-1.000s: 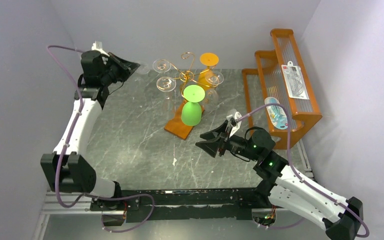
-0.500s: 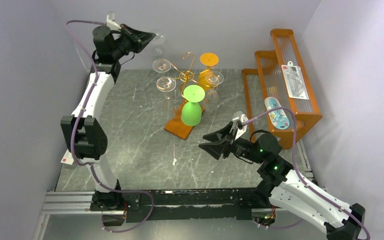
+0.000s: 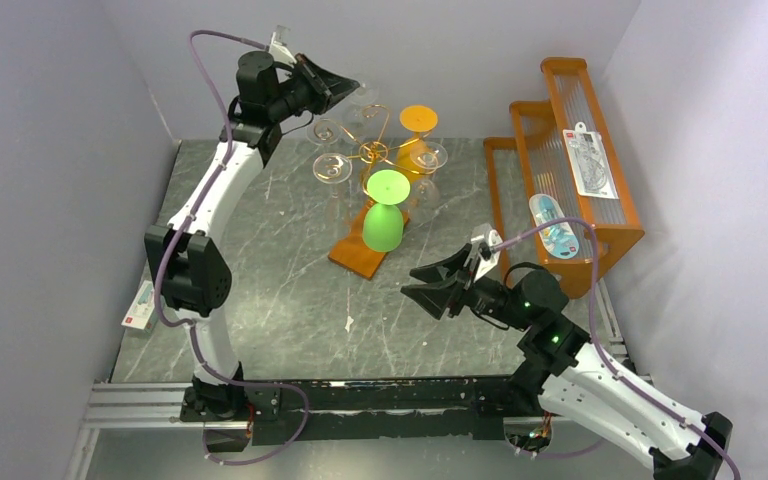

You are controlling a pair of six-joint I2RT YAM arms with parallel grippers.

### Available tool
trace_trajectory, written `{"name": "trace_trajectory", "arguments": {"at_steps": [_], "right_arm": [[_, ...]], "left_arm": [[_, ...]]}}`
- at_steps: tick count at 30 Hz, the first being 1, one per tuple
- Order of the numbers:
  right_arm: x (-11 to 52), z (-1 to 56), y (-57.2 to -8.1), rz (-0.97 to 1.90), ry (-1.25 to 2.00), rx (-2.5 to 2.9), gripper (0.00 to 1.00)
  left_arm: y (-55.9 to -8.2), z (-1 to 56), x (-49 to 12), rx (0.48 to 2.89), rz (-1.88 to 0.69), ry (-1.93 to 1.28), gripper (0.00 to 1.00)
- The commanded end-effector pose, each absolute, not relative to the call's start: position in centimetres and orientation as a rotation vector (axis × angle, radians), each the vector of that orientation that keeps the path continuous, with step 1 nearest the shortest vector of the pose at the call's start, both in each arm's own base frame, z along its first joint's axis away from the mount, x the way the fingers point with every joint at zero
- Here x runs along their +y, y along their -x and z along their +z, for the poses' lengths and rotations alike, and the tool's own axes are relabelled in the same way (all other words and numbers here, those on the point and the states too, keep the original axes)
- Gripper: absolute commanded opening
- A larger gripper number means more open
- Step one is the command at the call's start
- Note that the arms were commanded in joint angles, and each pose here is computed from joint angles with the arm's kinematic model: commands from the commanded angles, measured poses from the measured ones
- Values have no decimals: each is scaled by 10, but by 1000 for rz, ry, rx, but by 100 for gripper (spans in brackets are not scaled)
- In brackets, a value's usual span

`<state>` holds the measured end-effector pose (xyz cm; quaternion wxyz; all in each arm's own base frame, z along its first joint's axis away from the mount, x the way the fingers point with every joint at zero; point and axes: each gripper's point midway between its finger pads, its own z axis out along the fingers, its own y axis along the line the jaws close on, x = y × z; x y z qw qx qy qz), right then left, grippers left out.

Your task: Place the wine glass upside down on the wine glass rack

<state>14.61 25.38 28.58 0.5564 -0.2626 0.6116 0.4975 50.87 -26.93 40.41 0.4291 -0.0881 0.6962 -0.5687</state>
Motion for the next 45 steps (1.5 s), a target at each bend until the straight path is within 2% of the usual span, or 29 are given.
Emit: {"name": "trace_trajectory", "arguments": {"at_steps": [1,20,32,45], "right_arm": [[253,282,-145,1183,606,1442,51],[253,270,-152,1153,592,1481,51],[239,274,-152,1107,542,1475,51],[238,272,-152,1104,539,1483,51]], "left_arm": [[-497,424,-257,1691,-1352,222,5],[-469,439,-260,1751,-1369,260,5],[-449,450,-302,1727,-1498,210,5],[-468,444,-317,1712,-1454,224,5]]}}
